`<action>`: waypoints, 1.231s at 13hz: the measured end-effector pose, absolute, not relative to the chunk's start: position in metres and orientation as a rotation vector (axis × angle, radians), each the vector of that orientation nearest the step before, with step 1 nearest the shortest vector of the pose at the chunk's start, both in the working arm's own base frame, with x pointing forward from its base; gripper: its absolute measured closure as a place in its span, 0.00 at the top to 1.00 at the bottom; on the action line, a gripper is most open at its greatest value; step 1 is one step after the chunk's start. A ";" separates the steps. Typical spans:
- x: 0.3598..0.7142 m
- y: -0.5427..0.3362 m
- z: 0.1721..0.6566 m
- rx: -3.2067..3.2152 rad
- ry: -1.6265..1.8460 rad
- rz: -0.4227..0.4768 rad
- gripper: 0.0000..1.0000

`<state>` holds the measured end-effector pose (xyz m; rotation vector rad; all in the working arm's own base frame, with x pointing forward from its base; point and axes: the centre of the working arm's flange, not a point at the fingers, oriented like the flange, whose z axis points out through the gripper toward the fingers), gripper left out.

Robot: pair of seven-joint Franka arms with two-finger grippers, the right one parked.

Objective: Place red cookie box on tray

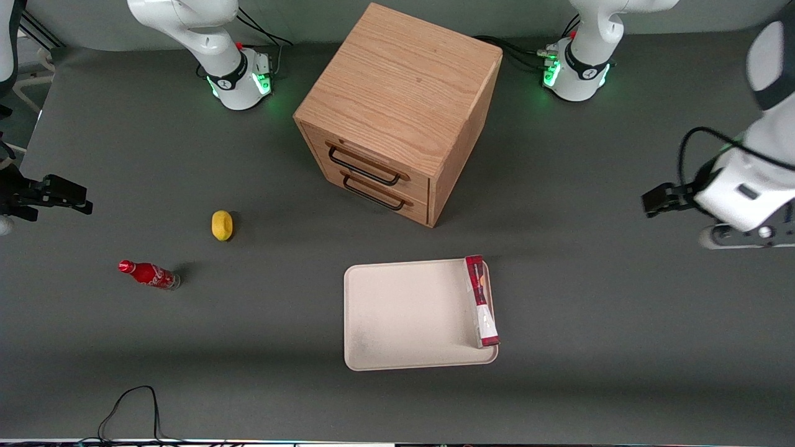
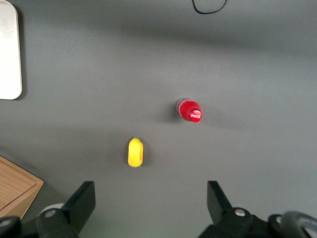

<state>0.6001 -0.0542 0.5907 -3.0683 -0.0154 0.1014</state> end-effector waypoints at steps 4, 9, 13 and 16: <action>0.600 -0.038 0.581 -3.073 0.022 0.084 1.00; 0.599 -0.024 0.581 -3.076 0.006 0.038 1.00; 0.596 -0.026 0.580 -3.079 0.015 -0.041 1.00; 0.583 -0.028 0.587 -3.102 0.009 -0.024 1.00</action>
